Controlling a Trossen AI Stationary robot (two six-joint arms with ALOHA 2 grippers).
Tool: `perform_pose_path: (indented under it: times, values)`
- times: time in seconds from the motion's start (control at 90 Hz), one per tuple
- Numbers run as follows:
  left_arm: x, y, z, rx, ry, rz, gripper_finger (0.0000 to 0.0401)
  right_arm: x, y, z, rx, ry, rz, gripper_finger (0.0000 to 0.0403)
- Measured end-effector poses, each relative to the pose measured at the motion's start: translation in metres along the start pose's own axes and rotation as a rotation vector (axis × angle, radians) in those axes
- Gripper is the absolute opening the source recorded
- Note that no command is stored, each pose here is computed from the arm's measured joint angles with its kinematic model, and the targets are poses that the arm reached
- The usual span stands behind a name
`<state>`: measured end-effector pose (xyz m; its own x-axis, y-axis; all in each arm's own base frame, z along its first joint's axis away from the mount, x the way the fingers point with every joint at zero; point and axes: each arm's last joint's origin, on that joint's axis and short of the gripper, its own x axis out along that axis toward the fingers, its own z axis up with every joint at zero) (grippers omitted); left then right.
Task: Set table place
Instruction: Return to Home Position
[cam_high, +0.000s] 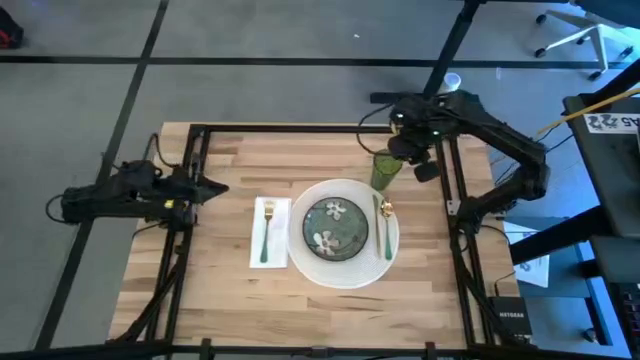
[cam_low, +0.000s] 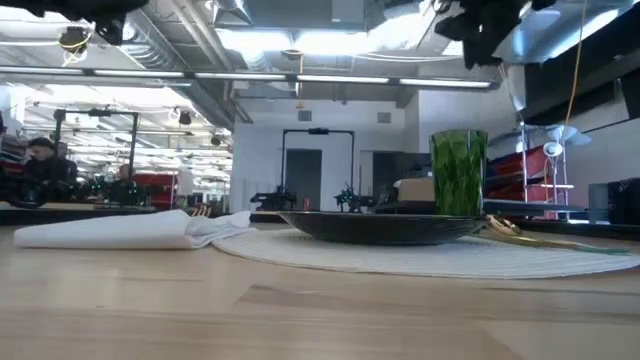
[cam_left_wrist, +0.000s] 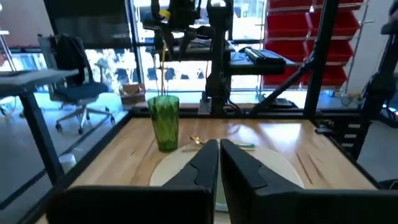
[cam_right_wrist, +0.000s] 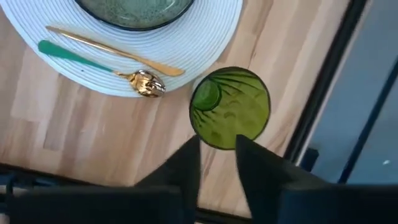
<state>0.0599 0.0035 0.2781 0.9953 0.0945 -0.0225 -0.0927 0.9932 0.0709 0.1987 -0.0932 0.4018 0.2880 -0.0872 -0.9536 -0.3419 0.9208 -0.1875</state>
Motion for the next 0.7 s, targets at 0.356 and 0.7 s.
perform_pose_path:
  times: [0.356, 0.7]
  values:
    - [-0.019, 0.002, -0.002, -0.048, -0.053, 0.036, 0.0, -0.054, 0.047, -0.039, 0.101, -0.261, -0.179, 0.0002]
    - [-0.018, 0.003, -0.01, -0.251, 0.018, 0.082, 0.0, -0.044, 0.085, -0.084, 0.426, -0.234, -0.391, 0.0002]
